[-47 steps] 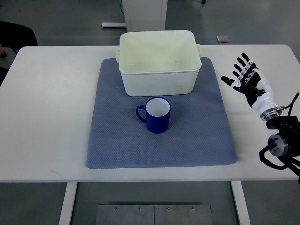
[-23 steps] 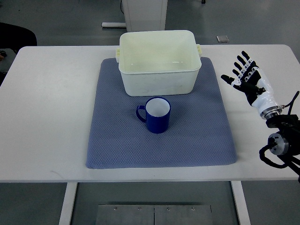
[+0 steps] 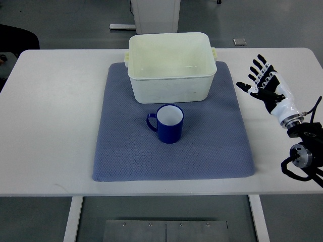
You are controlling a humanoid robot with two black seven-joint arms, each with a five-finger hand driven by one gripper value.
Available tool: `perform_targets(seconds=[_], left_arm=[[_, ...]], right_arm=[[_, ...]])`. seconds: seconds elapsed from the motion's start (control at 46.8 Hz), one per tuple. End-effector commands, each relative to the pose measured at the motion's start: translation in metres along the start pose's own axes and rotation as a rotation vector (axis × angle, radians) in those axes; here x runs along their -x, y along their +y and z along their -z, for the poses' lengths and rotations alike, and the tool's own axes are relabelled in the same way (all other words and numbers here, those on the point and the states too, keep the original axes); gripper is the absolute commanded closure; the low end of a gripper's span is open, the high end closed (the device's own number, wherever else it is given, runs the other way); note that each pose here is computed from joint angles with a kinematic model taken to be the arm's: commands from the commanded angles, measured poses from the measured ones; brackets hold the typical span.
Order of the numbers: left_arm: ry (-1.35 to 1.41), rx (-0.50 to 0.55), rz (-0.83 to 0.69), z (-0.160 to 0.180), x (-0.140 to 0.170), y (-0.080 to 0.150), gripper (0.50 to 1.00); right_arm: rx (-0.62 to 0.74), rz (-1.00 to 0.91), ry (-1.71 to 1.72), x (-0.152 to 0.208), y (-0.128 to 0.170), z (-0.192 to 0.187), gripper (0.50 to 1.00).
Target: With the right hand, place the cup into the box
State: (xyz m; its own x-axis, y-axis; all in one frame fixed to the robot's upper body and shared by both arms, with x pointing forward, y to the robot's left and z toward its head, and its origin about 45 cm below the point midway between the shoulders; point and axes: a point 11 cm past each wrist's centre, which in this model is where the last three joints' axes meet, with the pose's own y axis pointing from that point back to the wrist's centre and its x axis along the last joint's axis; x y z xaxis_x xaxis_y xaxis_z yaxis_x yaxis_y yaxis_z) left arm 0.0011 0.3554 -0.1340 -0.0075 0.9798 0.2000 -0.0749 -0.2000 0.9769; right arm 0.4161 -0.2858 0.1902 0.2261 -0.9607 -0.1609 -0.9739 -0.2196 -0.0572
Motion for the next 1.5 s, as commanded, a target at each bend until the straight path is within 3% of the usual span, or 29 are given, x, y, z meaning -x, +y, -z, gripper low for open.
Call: perform_targets(seconds=[0.0, 0.385, 0.62, 0.94, 1.475], left_arm=[[0.000, 0.000, 0.000, 0.000, 0.000, 0.000, 0.500], [0.000, 0.000, 0.000, 0.000, 0.000, 0.000, 0.500], [0.000, 0.000, 0.000, 0.000, 0.000, 0.000, 0.500], [0.000, 0.000, 0.000, 0.000, 0.000, 0.000, 0.500], [0.000, 0.000, 0.000, 0.000, 0.000, 0.000, 0.500]], right_arm=[[-0.003, 0.016, 0.002, -0.004, 0.002, 0.005, 0.500], [-0.009, 0.119, 0.016, -0.022, 0.014, 0.027, 0.500], [-0.021, 0.220, 0.035, -0.009, 0.022, 0.044, 0.500], [0.000, 0.362, 0.079, 0.024, 0.041, 0.036, 0.500], [0.044, 0.445, 0.132, 0.041, 0.056, 0.017, 0.500]])
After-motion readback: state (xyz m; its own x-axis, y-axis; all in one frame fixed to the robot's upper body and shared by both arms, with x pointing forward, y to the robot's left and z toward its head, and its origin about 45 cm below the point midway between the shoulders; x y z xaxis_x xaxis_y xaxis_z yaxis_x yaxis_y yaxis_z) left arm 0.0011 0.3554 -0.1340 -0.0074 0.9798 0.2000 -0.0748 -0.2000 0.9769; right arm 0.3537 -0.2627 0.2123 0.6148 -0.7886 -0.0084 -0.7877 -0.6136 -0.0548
